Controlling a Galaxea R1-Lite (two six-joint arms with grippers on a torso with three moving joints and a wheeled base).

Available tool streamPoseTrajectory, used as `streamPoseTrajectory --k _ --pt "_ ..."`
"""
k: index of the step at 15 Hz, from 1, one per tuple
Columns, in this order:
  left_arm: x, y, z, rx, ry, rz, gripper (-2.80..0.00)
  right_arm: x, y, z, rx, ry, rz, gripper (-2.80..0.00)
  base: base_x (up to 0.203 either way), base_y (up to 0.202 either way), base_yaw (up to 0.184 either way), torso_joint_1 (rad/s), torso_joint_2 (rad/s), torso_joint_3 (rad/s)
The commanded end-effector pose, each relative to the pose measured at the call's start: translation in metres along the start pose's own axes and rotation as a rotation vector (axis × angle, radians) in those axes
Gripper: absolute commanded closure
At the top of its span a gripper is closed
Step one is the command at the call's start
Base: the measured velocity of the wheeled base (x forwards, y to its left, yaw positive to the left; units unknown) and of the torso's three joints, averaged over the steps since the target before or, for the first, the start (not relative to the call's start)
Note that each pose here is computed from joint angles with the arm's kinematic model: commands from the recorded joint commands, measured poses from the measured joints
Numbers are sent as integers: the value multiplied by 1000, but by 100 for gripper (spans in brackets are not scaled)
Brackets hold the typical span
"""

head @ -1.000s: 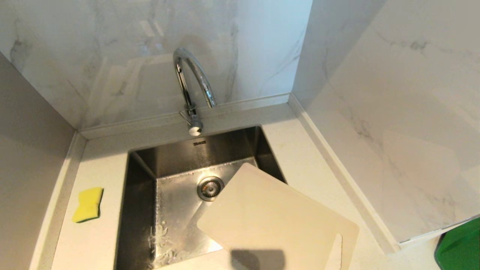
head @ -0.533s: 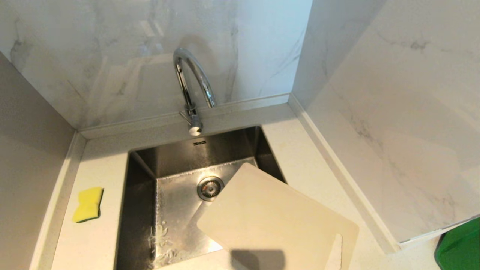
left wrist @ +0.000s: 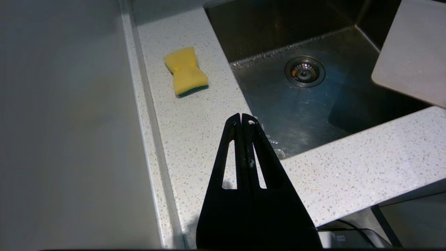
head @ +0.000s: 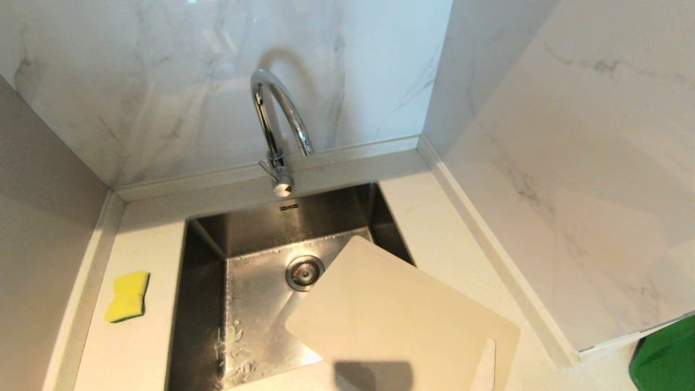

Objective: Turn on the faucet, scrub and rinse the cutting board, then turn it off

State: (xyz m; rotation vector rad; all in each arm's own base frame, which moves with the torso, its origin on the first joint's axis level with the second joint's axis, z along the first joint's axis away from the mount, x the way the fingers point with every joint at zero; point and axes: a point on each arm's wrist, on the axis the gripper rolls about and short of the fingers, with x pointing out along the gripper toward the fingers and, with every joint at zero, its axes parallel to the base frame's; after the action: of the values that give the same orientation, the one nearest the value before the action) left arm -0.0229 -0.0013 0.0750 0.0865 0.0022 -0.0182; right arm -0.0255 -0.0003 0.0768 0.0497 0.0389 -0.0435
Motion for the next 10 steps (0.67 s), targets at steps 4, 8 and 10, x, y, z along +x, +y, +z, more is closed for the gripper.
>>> streamPoseTrajectory --k 4,8,10 --pt "0 0 -1 1 0 0 0 0 0 0 1 1 0 0 0 0 0 0 0 0" --pt "0 0 -1 1 0 0 0 0 0 0 -2 1 0 0 0 0 0 0 0 0" --pt "0 0 -1 1 0 1 0 0 0 0 -1 1 0 0 0 0 0 0 0 0"
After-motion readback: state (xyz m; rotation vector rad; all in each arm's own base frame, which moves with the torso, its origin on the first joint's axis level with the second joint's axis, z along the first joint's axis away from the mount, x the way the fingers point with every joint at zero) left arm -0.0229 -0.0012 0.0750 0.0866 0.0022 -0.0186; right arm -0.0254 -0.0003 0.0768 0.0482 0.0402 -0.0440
